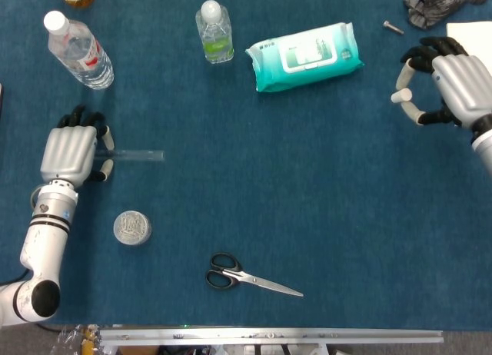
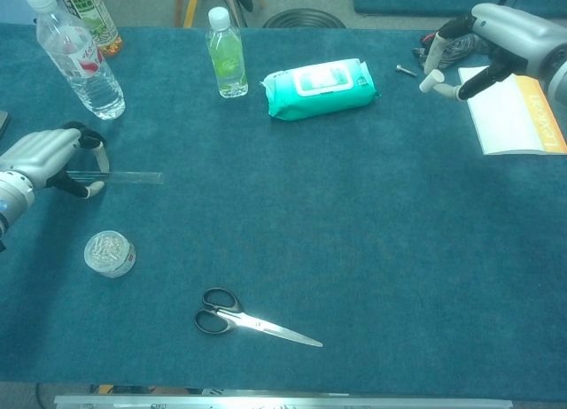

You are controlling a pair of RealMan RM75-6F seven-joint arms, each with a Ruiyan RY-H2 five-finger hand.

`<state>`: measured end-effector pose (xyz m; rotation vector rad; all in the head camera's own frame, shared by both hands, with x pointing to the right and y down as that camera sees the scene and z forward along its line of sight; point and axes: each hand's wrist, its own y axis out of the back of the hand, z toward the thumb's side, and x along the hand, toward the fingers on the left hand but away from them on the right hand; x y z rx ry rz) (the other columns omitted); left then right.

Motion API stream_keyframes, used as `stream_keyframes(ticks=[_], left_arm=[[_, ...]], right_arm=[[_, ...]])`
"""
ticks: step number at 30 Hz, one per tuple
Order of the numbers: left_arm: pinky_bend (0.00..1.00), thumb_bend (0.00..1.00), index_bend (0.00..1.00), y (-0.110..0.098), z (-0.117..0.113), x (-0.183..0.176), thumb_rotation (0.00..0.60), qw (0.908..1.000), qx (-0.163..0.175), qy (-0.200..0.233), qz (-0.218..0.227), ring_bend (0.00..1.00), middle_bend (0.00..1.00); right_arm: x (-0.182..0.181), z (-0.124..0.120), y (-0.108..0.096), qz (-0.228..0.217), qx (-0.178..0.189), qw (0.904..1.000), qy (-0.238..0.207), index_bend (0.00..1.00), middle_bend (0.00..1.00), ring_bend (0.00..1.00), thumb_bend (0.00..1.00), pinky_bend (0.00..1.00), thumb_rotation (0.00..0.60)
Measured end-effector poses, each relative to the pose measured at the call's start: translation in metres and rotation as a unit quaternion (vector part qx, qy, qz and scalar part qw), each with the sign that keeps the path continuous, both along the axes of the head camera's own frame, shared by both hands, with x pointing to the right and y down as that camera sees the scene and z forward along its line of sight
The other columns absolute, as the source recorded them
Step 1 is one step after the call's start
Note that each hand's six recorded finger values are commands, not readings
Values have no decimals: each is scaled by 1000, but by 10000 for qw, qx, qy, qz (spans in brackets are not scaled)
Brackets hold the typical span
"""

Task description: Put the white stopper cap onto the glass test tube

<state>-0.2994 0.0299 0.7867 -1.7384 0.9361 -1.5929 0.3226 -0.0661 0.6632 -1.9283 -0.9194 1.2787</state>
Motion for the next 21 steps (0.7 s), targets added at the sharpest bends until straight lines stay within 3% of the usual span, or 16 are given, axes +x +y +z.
stream_keyframes(ticks=[9, 21], left_arm=[[114, 326, 500, 0, 2, 2, 600, 10000, 11, 18, -30, 8, 204], [137, 326, 636, -3, -6, 2, 600, 9989, 157, 383, -207, 103, 324]], right_arm=[[2, 0, 0, 24, -1, 10000, 7, 564, 299, 116, 293, 93, 600], [1, 0, 2, 35, -35, 9999, -102, 570, 299, 116, 294, 93, 600]])
